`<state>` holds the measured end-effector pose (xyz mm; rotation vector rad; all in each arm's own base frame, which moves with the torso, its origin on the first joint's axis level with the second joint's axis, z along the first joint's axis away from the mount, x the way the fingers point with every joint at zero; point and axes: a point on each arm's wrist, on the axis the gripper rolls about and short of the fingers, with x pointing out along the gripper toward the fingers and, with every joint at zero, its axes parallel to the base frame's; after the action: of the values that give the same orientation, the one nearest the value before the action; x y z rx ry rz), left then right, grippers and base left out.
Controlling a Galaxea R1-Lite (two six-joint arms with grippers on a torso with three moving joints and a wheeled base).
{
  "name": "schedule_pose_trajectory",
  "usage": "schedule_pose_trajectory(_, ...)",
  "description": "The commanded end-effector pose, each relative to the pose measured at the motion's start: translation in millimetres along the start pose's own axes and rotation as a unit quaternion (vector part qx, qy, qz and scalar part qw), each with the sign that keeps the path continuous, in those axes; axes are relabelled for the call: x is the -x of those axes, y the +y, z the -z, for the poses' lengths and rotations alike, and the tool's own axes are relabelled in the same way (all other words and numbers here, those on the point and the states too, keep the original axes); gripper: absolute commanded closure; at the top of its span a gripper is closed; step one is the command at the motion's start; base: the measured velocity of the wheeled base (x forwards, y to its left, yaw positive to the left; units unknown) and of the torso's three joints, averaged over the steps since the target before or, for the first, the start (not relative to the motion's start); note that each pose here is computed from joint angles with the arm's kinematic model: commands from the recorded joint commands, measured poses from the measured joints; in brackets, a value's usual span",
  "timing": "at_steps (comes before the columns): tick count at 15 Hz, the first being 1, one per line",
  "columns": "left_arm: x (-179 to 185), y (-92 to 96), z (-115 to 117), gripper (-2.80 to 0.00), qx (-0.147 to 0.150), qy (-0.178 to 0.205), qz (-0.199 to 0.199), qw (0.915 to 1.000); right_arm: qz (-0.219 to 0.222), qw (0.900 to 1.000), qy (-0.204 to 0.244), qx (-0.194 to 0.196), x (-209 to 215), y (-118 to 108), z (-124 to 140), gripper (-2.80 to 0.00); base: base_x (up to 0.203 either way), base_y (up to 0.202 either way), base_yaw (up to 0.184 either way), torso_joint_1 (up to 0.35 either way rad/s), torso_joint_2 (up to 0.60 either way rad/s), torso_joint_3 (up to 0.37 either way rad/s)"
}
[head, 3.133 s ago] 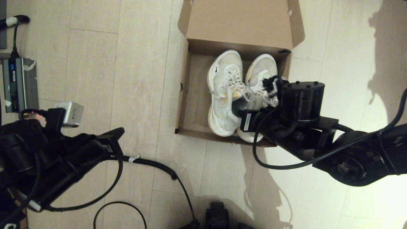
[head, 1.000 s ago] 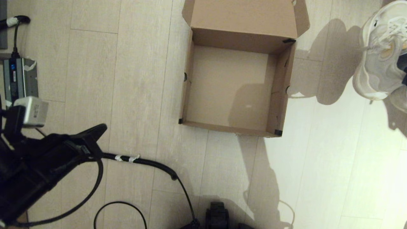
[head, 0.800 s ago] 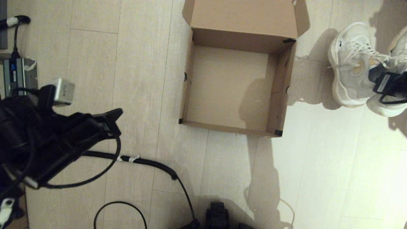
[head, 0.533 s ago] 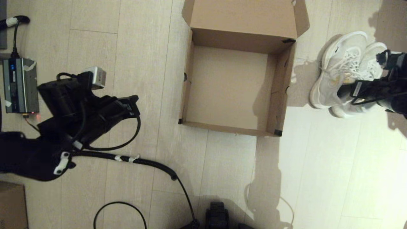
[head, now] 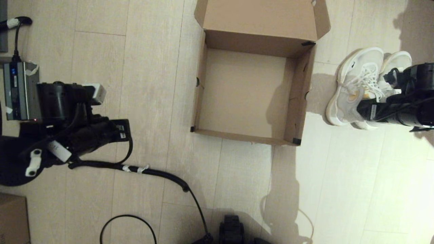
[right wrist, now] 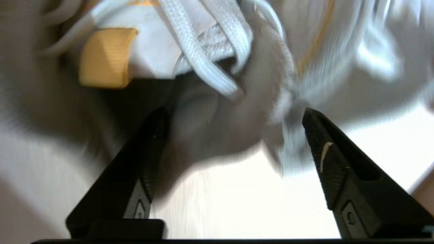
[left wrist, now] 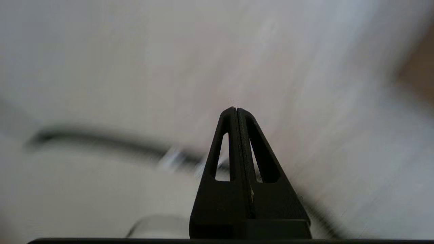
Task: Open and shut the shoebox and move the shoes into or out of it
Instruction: Put the shoes out of the shoe box
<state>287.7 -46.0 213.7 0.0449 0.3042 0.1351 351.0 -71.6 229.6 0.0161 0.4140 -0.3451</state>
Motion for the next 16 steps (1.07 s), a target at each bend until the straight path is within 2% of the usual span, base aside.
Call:
schedule_pose_trajectory(1,24,10.2,-1,0.00,0.004,-0.010,-0.040,0.9992,-0.007,1.000,-0.005,0.003,31,1,-4,-2.80,0.000,0.000,0.000,0.000,0.00,0.000)
schedule_pose_trajectory(3,37,17.7,12,0.00,-0.002,0.006,-0.076,0.9971,0.001,0.999,0.028,0.015,56,4,6,-2.80,0.000,0.000,0.000,0.000,0.00,0.000)
schedule_pose_trajectory(5,50,23.9,27,0.00,-0.010,0.020,-0.106,0.9941,0.029,0.999,0.038,0.023,79,4,9,-2.80,0.000,0.000,0.000,0.000,0.00,0.000)
schedule_pose_trajectory(8,63,30.5,47,0.00,-0.021,0.042,-0.123,0.9913,0.038,0.998,0.054,0.026,94,0,13,-2.80,0.000,0.000,0.000,0.000,0.00,0.000)
schedule_pose_trajectory(10,64,33.4,47,0.00,-0.019,0.041,-0.131,0.9903,0.037,0.997,0.061,0.030,97,-1,19,-2.80,0.000,0.000,0.000,0.000,0.00,0.000)
schedule_pose_trajectory(13,47,26.7,33,0.00,-0.018,0.032,-0.122,0.9918,0.029,0.997,0.069,0.037,87,6,20,-2.80,0.000,0.000,0.000,0.000,0.00,0.000)
schedule_pose_trajectory(15,23,14.2,1,0.00,0.009,-0.010,-0.095,0.9954,0.016,0.996,0.078,0.038,68,21,19,-2.80,0.000,0.000,0.000,0.000,0.00,0.000)
schedule_pose_trajectory(16,15,8.3,-19,0.00,0.028,-0.040,-0.063,0.9968,-0.002,0.997,0.076,0.029,65,35,17,-2.80,0.000,0.000,0.000,0.000,0.00,0.000)
